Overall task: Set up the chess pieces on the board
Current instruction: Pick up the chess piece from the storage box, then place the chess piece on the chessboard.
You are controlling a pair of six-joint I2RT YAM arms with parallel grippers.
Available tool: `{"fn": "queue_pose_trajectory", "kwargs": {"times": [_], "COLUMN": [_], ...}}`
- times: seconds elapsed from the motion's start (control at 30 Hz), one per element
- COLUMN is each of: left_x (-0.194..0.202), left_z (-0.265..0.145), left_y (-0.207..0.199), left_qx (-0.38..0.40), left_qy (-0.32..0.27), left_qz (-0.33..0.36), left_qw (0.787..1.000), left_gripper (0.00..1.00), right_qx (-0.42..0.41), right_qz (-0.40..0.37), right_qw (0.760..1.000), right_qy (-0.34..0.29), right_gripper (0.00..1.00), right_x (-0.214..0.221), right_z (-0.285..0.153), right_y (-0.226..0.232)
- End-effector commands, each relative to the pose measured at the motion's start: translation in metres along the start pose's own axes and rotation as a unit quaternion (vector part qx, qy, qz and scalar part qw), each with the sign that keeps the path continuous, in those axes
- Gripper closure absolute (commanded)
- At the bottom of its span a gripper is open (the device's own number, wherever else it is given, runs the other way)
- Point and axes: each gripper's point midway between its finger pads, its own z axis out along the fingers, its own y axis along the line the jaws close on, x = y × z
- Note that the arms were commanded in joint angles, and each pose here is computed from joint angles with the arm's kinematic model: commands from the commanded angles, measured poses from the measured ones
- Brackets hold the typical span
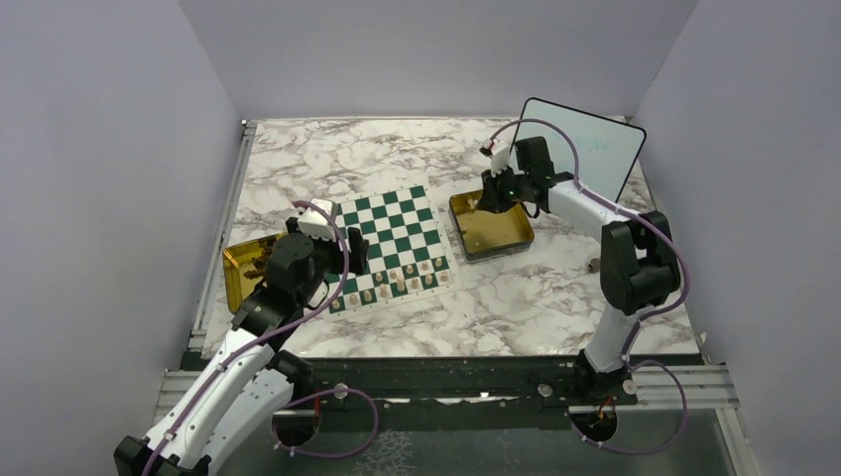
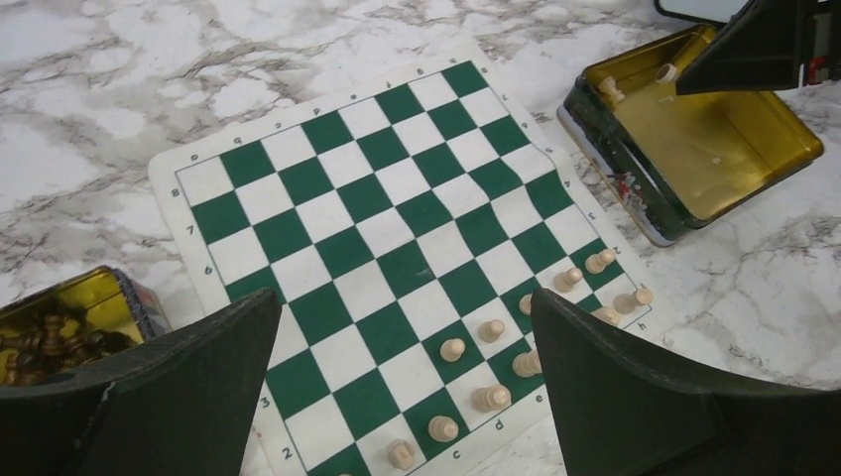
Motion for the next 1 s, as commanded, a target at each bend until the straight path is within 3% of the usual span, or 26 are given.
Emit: {"fn": "queue_pose_trajectory", "kwargs": {"times": [0.0,0.1,0.27,0.33,0.4,0.5,0.6,0.67,0.73,0.77,0.87,0.9,0.97], "left_x": [-0.013,-0.019,-0.037,-0.037,-0.034,-0.046,-0.046,-0.048,-0.060,-0.069,-0.098,-0.102,-0.107], "left_z": [0.005,-0.001,0.003,0.004,0.001,0.011,0.021,0.025,0.026,0.026,0.030,0.032,0.029], "left_y": [-0.036,-0.071,-0.087,-0.098,-0.109,-0.108,-0.108,-0.109,-0.110,-0.110,-0.101,-0.097,-0.098], "left_qx": [0.106,0.217,0.259,0.294,0.337,0.320,0.321,0.321,0.311,0.300,0.245,0.223,0.217], "left_qy": [-0.046,-0.092,-0.127,-0.133,-0.149,-0.185,-0.175,-0.172,-0.180,-0.182,-0.158,-0.140,-0.121], "left_qz": [0.034,0.105,0.187,0.240,0.314,0.376,0.426,0.424,0.372,0.321,0.075,-0.009,-0.124], "left_qw": [0.993,0.966,0.939,0.915,0.875,0.850,0.827,0.829,0.856,0.880,0.954,0.965,0.961], "left_gripper": [0.07,0.15,0.14,0.19,0.22,0.22,0.19,0.17,0.17,0.17,0.20,0.21,0.23], "right_qx": [-0.085,-0.137,-0.190,-0.227,-0.259,-0.279,-0.294,-0.310,-0.327,-0.332,-0.291,-0.271,-0.252], "right_qz": [0.082,0.120,0.108,0.104,0.107,0.103,0.124,0.159,0.184,0.185,0.180,0.187,0.221], "right_qw": [0.993,0.983,0.975,0.968,0.960,0.955,0.948,0.937,0.927,0.924,0.938,0.941,0.935], "right_qy": [-0.015,-0.031,-0.026,-0.015,-0.005,0.000,-0.002,-0.009,-0.024,-0.032,-0.060,-0.075,-0.116], "right_gripper": [0.97,0.97,0.97,0.97,0.97,0.97,0.99,0.99,0.99,0.99,0.98,0.98,0.97], "right_x": [-0.024,-0.039,-0.051,-0.053,-0.054,-0.058,-0.065,-0.072,-0.079,-0.081,-0.087,-0.091,-0.100], "right_z": [-0.028,-0.039,-0.047,-0.051,-0.055,-0.059,-0.060,-0.063,-0.069,-0.072,-0.072,-0.071,-0.073], "right_y": [0.042,0.068,0.114,0.135,0.154,0.176,0.194,0.202,0.208,0.210,0.200,0.194,0.188]}}
